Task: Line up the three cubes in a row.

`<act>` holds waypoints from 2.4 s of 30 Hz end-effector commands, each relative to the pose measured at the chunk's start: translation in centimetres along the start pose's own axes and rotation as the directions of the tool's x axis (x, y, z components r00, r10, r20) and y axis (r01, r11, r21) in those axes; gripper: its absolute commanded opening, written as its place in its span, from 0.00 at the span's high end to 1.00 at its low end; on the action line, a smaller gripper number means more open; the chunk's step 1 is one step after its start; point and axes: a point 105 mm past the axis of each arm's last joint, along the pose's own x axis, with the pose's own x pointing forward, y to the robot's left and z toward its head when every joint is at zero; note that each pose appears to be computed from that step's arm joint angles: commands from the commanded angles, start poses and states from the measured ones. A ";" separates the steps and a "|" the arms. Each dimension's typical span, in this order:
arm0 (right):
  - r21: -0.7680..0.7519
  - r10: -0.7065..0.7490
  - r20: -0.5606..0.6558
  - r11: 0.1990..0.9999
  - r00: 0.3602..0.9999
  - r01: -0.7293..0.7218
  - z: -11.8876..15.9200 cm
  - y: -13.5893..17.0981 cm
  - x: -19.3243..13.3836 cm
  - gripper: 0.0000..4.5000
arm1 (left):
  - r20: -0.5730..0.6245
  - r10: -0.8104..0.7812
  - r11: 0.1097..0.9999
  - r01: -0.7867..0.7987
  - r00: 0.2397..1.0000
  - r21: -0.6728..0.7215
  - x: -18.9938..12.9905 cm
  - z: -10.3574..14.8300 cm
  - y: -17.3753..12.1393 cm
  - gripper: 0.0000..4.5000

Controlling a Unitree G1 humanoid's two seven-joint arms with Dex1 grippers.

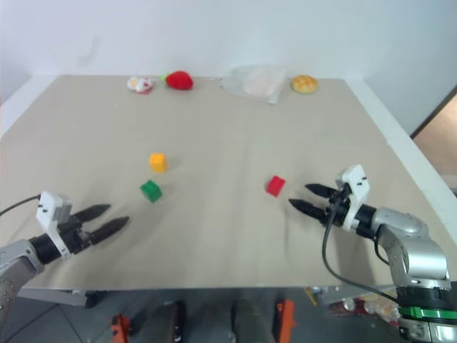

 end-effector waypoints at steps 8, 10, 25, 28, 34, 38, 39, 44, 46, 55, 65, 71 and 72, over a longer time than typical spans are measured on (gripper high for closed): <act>-0.117 0.022 -0.098 0.993 0.995 -0.034 -0.9 0.2 -0.1 0.19 | 0.037 -0.074 0.984 0.067 0.997 0.167 -0.1 1.5 -0.7 0.11; -0.138 0.024 -0.102 0.990 0.994 -0.038 -0.7 0.0 0.2 0.19 | 0.027 -0.109 0.977 0.102 0.994 0.186 -0.1 1.4 -1.2 0.11; -0.162 0.091 -0.065 0.982 0.994 -0.100 0.2 -1.3 5.7 0.19 | 0.026 -0.499 0.830 0.469 0.866 0.302 3.6 4.8 -8.0 0.11; -0.161 0.101 -0.051 0.981 0.994 -0.108 0.4 -1.5 6.4 0.19 | 0.029 -0.505 0.825 0.472 0.863 0.310 4.0 5.0 -8.3 0.11; -0.143 0.154 -0.026 0.977 0.988 -0.156 0.8 -1.3 6.6 0.42 | 0.041 -0.492 0.834 0.457 0.870 0.310 3.8 4.9 -8.3 0.10; -0.149 0.182 -0.036 0.971 0.983 -0.185 1.1 -1.2 6.3 0.72 | 0.069 -0.483 0.851 0.450 0.873 0.272 3.3 4.8 -8.0 0.10; -0.150 0.188 -0.037 0.970 0.981 -0.191 1.1 -1.2 6.3 0.72 | 0.081 -0.477 0.859 0.445 0.875 0.255 3.2 4.9 -7.9 0.10; -0.158 0.293 -0.100 0.939 0.951 -0.306 1.6 -0.1 6.1 0.72 | 0.054 -0.486 0.861 0.468 0.872 0.198 2.5 4.6 -7.6 0.10; -0.152 0.398 -0.143 0.896 0.906 -0.418 1.6 1.5 5.6 0.72 | 0.044 -0.494 0.858 0.479 0.868 0.185 2.1 4.6 -7.7 0.10; -0.249 0.524 -0.336 0.752 0.783 -0.610 0.1 3.1 3.1 0.72 | 0.086 -0.442 0.896 0.435 0.893 0.089 0.1 5.1 -7.5 0.10; -0.265 0.531 -0.281 0.758 0.799 -0.596 -0.7 3.7 4.9 0.72 | 0.104 -0.416 0.909 0.409 0.903 0.082 -0.2 5.8 -7.3 0.10; -0.273 0.534 -0.293 0.748 0.793 -0.605 -1.2 3.5 5.2 0.72 | 0.106 -0.414 0.910 0.407 0.904 0.085 -0.1 6.1 -7.3 0.10; -0.274 0.534 -0.295 0.747 0.792 -0.605 -1.3 3.5 5.2 0.72 | 0.106 -0.413 0.910 0.406 0.904 0.085 -0.1 6.1 -7.3 0.10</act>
